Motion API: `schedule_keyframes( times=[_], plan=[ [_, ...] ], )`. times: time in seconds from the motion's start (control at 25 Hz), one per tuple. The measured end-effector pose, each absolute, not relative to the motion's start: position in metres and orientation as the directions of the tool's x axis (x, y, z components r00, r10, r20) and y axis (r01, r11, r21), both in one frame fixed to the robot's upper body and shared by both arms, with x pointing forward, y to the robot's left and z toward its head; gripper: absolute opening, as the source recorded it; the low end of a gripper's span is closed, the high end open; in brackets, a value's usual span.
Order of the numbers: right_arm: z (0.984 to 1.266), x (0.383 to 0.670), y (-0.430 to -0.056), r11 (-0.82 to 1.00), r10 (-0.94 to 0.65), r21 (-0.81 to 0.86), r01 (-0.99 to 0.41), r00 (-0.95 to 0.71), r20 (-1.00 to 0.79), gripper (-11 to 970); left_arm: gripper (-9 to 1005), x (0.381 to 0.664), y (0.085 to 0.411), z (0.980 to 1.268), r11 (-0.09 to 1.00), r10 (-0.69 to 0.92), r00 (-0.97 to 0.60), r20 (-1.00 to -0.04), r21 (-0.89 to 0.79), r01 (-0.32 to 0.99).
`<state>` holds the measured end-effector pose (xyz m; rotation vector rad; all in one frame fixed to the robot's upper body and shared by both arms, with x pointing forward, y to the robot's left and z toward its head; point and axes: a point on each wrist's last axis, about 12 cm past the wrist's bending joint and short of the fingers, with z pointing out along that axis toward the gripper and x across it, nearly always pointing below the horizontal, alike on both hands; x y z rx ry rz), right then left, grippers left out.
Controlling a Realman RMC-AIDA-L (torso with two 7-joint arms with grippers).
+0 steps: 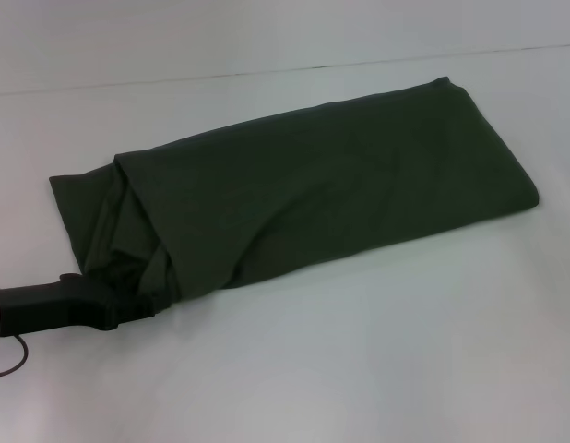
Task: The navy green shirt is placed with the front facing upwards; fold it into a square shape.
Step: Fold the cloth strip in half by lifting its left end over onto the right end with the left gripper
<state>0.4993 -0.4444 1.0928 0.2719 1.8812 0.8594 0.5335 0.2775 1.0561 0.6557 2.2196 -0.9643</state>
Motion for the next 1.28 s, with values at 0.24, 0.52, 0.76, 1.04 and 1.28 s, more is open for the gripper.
schedule_keyframes(
  times=[0.24,0.52,0.76,1.04,1.28],
  plan=[
    [1.093,0.499,-0.445,0.722,0.535,0.668,-0.182,-0.466,-0.705,850,551,0.535,0.277,1.056,0.613,0.191,-0.681,-0.707,-0.456,0.645],
    [1.091,0.498,-0.444,0.723,0.532,0.666,-0.183,-0.469,-0.705,850,263,0.536,0.273,1.057,0.602,0.204,-0.678,-0.706,-0.456,0.655],
    [1.091,0.497,-0.444,0.722,0.533,0.667,-0.182,-0.469,-0.704,850,42,0.536,0.272,1.057,0.596,0.204,-0.678,-0.706,-0.460,0.659],
    [1.090,0.497,-0.444,0.722,0.534,0.668,-0.181,-0.469,-0.704,850,43,0.538,0.278,1.055,0.636,0.177,-0.689,-0.703,-0.452,0.625],
    [1.090,0.496,-0.444,0.719,0.540,0.672,-0.176,-0.468,-0.700,850,44,0.541,0.289,1.054,0.695,0.149,-0.702,-0.697,-0.431,0.576]
  ],
)
